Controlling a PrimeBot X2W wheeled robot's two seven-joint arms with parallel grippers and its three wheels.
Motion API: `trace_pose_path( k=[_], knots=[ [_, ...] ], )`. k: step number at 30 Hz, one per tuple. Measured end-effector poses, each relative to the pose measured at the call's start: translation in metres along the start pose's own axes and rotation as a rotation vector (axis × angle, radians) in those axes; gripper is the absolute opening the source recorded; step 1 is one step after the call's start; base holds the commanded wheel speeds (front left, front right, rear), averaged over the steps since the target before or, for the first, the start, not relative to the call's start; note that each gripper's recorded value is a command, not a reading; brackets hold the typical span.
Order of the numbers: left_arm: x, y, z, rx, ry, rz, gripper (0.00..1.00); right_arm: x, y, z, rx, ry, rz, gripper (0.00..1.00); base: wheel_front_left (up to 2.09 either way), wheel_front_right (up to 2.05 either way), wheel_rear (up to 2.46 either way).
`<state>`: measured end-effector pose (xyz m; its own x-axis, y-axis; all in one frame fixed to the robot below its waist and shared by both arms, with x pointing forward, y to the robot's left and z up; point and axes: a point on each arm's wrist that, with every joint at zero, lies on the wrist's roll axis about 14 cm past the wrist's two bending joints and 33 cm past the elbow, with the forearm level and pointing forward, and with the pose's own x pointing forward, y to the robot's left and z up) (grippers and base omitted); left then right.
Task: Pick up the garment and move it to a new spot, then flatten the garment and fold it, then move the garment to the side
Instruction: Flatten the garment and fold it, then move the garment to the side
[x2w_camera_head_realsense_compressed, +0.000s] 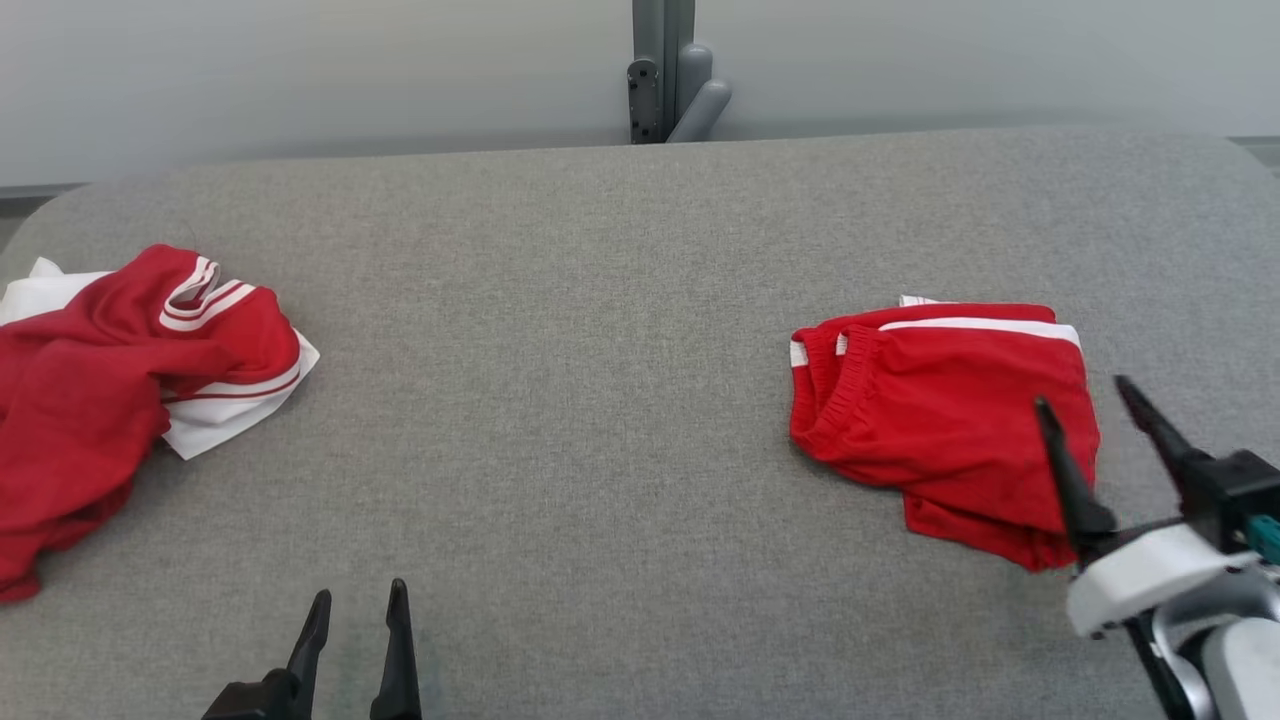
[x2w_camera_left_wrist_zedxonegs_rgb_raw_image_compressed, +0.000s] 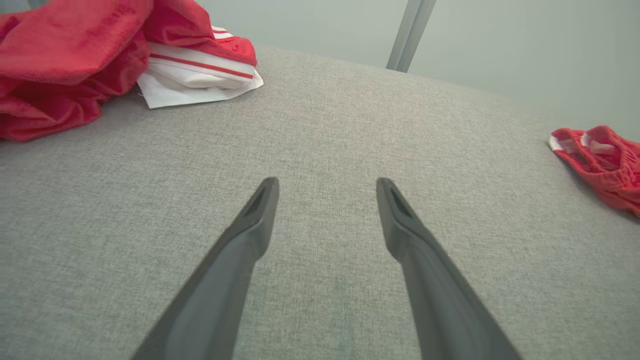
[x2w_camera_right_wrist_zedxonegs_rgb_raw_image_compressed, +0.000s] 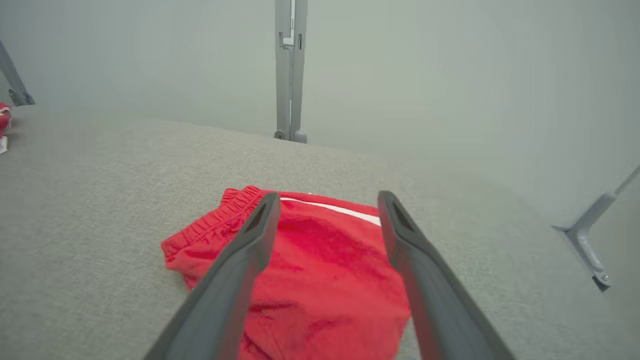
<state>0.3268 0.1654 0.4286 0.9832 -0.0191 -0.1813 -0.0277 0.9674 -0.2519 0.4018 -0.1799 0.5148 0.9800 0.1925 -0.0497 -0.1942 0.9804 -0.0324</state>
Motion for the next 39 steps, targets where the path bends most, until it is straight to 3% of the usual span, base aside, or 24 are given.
trace_pose_path(
  k=[3, 11, 20, 39],
  knots=[
    [-0.004, -0.001, 0.012, -0.003, -0.042, -0.009, 1.0, -0.028, -0.034, 0.009, -0.146, -0.109, -0.101, 1.0, 0.0, 0.0, 0.0],
    [-0.013, -0.004, 0.024, -0.021, -0.089, -0.039, 1.0, -0.062, -0.044, -0.005, -0.174, -0.093, -0.194, 1.0, 0.0, 0.0, 0.0],
    [-0.026, 0.002, 0.02, -0.021, -0.087, -0.036, 1.0, -0.081, -0.023, -0.031, -0.138, -0.022, -0.155, 1.0, 0.0, 0.0, 0.0],
    [-0.029, 0.001, 0.018, -0.025, -0.083, -0.044, 1.0, -0.071, -0.003, -0.03, -0.108, -0.037, -0.102, 1.0, 0.0, 0.0, 0.0]
  ],
)
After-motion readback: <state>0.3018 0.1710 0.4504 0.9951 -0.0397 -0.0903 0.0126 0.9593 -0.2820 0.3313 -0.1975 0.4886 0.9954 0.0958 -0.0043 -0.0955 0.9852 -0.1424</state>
